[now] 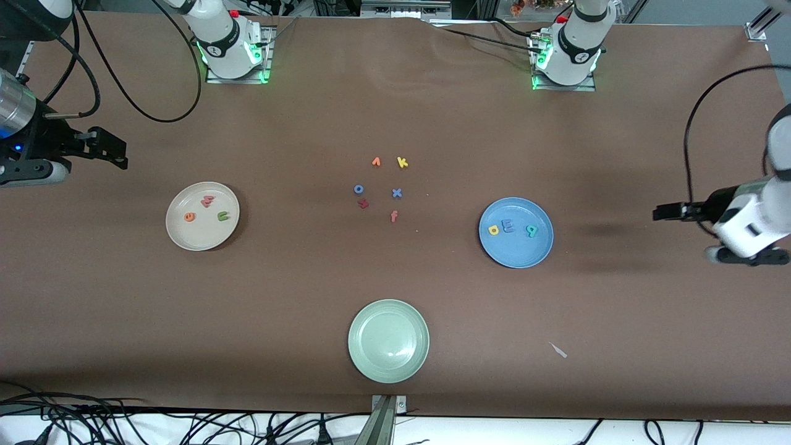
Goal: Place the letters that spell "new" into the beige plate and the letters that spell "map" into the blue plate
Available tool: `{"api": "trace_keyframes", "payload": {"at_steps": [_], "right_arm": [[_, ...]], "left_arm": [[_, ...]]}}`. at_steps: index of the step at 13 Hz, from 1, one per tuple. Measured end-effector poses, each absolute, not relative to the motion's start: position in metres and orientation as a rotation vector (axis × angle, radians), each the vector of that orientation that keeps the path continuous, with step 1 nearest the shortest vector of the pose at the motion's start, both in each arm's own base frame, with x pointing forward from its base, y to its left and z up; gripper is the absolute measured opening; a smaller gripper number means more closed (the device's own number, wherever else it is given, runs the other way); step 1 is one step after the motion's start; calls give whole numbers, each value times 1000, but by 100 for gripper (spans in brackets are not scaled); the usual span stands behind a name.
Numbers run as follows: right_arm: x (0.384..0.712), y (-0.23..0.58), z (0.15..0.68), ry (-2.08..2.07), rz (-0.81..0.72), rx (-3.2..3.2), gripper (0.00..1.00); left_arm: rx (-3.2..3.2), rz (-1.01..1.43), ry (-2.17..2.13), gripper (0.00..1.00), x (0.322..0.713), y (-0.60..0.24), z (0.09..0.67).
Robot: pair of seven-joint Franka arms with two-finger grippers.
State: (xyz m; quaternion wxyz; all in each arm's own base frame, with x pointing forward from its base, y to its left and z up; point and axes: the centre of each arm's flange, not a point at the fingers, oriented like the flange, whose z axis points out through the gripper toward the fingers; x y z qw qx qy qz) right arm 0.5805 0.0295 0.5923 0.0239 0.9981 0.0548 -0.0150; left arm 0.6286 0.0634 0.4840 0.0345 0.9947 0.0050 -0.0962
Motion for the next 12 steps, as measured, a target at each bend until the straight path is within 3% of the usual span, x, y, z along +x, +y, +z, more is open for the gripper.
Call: {"api": "trace_keyframes", "payload": {"at_steps": [4, 12], "right_arm": [[581, 30, 592, 171, -49, 3089, 100], [581, 33, 589, 179, -56, 3089, 100]], "left_arm": [[3103, -116, -53, 100, 595, 31, 572], [3122, -112, -100, 100, 575, 13, 581]]}}
